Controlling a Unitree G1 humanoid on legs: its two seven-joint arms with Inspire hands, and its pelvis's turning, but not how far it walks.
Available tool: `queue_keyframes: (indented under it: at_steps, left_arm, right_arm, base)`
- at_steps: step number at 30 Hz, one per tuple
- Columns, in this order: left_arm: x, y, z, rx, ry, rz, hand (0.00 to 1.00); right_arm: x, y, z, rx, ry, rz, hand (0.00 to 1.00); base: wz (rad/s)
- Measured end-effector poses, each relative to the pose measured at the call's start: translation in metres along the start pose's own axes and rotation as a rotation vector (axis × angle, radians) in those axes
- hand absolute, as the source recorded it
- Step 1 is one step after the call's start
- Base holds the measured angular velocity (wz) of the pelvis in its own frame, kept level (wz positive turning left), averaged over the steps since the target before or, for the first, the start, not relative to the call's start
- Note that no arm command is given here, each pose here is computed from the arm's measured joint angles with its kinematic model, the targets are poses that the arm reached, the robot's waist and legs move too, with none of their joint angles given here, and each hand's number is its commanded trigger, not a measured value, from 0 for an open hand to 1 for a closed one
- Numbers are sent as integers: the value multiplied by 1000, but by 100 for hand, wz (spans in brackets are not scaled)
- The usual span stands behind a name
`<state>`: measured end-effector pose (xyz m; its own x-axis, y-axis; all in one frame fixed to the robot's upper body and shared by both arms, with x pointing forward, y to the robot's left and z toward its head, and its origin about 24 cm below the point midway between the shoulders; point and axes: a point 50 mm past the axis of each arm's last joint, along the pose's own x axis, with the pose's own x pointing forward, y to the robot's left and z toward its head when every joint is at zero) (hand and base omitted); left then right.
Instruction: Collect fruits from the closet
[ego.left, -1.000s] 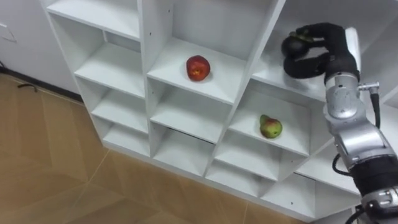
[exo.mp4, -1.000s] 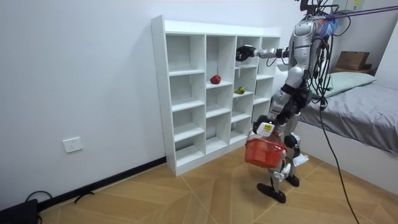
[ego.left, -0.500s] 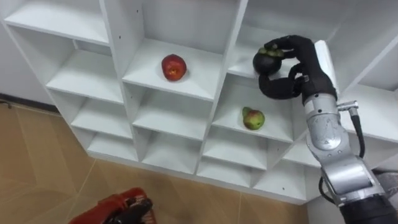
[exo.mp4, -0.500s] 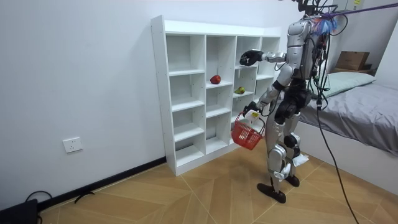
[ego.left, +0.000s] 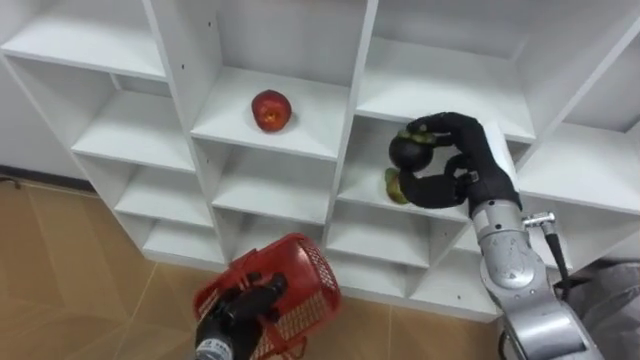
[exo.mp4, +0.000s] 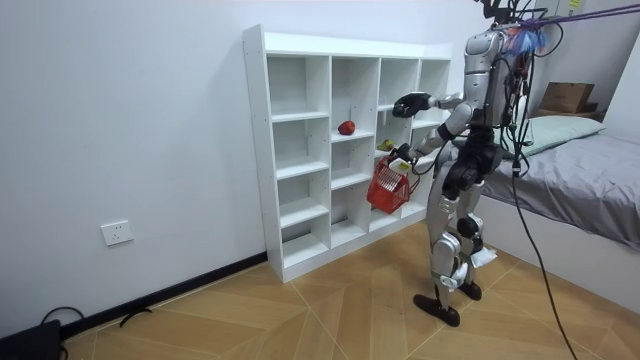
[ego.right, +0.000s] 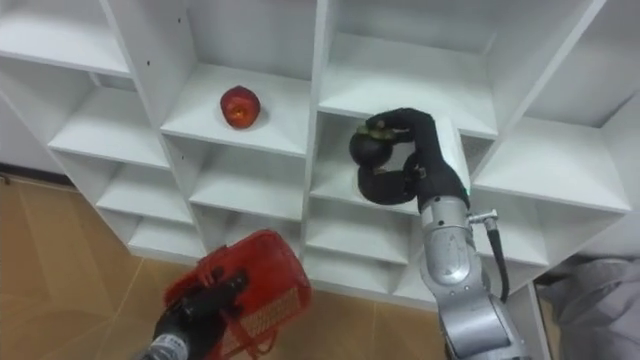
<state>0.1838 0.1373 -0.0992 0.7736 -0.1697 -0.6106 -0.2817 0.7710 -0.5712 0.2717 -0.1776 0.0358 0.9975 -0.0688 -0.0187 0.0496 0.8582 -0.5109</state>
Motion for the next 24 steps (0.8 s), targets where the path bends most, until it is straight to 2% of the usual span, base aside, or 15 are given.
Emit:
queue_keyframes:
  at_steps: [4,8,12,21,24]
  left_arm:
    - [0,-9,1,2,-6,-36,100]
    - [2,-21,8,-3,-32,-83,100]
    - [2,-24,8,12,-30,-98,100]
    - [5,-39,7,22,-26,-144,100]
    - [5,-36,8,26,-27,-138,100]
  right_arm:
    - [-8,14,-4,8,22,42,100]
    - [-16,38,-5,6,29,176,100]
    - [-24,55,-11,-13,54,284,100]
    - [-37,79,-20,-85,80,436,100]
    - [-38,82,-19,-84,80,449,100]
  base:
    - [0]
    - [0]
    - [0]
    - [-4]
    - [-2]
